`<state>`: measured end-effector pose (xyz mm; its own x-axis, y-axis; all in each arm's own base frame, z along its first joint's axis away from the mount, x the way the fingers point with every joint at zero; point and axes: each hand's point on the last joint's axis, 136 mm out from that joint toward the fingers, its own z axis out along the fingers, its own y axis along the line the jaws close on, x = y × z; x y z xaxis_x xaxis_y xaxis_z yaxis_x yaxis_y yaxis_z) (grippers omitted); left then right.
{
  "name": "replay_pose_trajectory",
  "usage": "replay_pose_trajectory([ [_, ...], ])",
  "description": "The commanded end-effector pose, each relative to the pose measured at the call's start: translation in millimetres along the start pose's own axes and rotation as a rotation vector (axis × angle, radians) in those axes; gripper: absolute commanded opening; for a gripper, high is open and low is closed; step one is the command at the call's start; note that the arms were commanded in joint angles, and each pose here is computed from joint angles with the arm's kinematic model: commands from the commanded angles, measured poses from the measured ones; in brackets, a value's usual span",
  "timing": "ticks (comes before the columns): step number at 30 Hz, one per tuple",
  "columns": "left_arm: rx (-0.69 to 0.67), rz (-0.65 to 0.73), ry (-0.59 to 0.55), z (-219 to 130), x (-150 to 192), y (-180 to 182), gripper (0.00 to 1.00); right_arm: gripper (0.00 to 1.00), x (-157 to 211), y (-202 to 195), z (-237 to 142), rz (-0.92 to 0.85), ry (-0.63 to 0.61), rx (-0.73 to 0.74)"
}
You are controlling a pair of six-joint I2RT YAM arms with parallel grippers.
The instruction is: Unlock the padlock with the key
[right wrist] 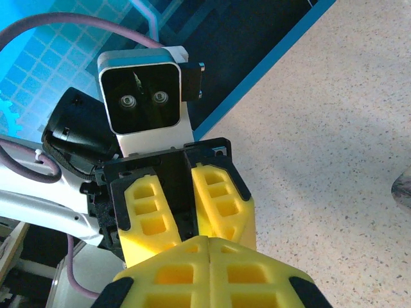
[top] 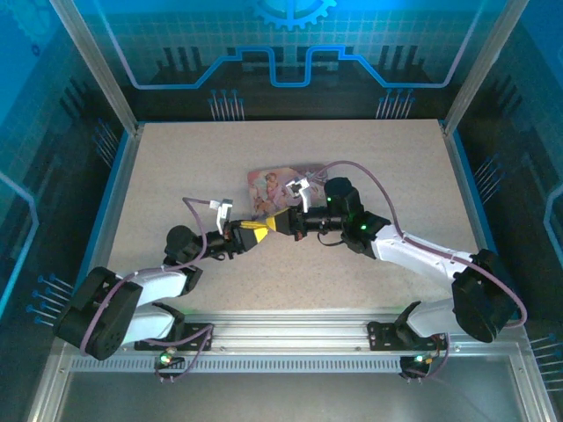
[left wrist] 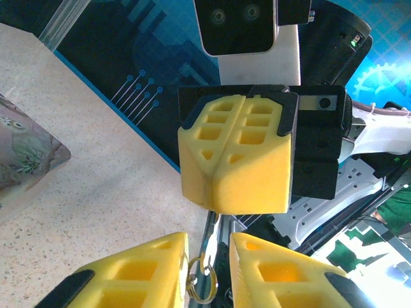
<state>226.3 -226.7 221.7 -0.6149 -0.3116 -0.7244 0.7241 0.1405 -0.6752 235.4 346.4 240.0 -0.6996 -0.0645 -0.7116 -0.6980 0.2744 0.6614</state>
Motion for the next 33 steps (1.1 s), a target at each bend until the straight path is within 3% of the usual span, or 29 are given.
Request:
replay_pose_trajectory([
  [1,0.044,0.051,-0.006,3.6,-6.3,-11.4,0.16,0.0,-1.3,2.1,3.5,-0.011,-0.013,-0.004],
  [4,0.039,0.048,-0.005,3.4,-5.1,-9.9,0.09,0.0,-2.1,2.0,3.0,-0.012,-0.017,0.001],
  [9,0.026,0.035,-0.007,2.1,-2.3,-6.5,0.2,0.0,-3.4,1.8,0.7,-0.015,-0.028,0.012],
  [21,0.015,0.025,0.0,2.4,1.3,-1.3,0.21,0.0,-8.6,2.1,-3.5,-0.02,-0.051,0.027],
  [26,0.015,0.034,-0.009,1.8,-0.7,-2.9,0.11,0.0,-6.5,1.8,-2.8,-0.015,-0.041,0.023],
  [29,0.014,0.036,-0.013,1.4,-1.3,-3.5,0.0,0.0,-4.2,-0.5,-2.6,-0.011,-0.038,0.027],
  [33,0.004,0.042,-0.027,-0.3,-2.3,-2.6,0.0,0.02,-4.5,-3.9,-3.2,-0.002,-0.038,0.052],
])
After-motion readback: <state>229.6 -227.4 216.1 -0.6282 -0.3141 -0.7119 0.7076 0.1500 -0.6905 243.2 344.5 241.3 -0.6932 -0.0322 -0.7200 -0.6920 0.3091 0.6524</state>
